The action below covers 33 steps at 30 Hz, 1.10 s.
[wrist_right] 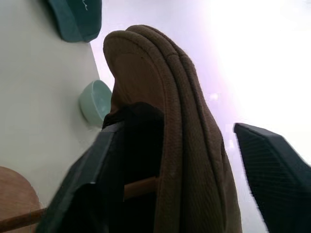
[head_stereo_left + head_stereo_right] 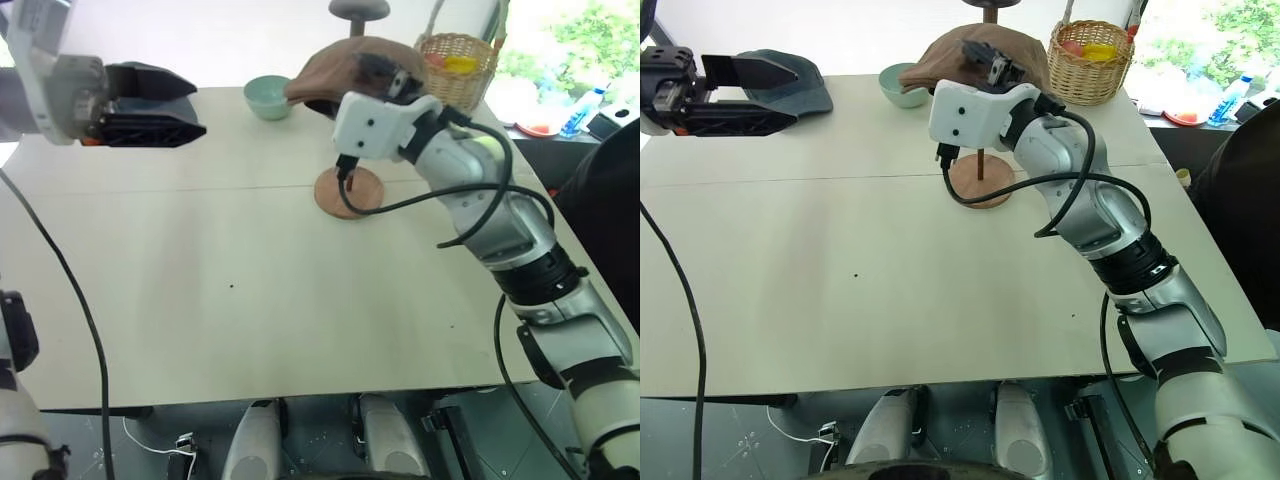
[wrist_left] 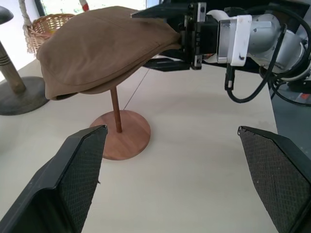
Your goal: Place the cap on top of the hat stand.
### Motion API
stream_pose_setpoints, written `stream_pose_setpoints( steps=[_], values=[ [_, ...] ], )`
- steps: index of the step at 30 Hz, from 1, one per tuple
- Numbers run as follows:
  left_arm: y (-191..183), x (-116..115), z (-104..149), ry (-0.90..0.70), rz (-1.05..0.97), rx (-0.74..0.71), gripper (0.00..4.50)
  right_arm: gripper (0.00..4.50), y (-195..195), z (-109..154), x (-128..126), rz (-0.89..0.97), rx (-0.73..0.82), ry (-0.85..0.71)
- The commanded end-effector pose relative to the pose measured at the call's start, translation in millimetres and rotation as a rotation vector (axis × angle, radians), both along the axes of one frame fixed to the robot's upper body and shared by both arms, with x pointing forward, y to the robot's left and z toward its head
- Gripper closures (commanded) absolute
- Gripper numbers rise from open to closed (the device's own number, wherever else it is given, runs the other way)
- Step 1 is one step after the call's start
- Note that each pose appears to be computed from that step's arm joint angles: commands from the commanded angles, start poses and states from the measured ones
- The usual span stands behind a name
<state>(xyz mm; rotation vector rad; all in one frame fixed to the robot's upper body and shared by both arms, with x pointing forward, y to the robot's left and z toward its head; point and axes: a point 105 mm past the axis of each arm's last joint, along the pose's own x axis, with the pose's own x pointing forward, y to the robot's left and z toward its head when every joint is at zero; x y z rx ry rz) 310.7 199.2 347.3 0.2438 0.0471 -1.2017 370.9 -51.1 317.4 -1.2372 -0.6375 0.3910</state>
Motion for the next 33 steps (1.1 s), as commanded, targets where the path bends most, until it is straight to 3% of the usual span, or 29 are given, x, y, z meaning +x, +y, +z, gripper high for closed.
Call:
stream_pose_setpoints(
  steps=[1,3,9,16,22,27,33],
  values=[
    [0,-4,19,-0.086,0.009,0.004,0.0,3.45,3,27,-12,0.043,0.05,-0.099],
    [0,-4,19,-0.088,0.008,0.005,0.0,4.46,2,30,-15,0.052,0.069,-0.103],
    [1,-3,18,-0.095,0.017,0.006,0.0,4.46,-8,44,-24,0.114,0.12,-0.129],
    [4,2,23,-0.109,0.036,-0.009,0.0,4.46,-31,65,-23,0.226,-0.012,-0.267],
    [7,1,32,-0.118,0.054,-0.04,0.0,4.46,-51,57,-19,0.345,-0.058,-0.289],
    [8,-2,37,-0.128,0.061,-0.047,0.0,4.46,-54,31,-23,0.44,-0.078,-0.271],
    [10,-2,40,-0.14,0.079,-0.064,0.0,4.46,-56,7,-13,0.429,-0.04,-0.208]
  ],
)
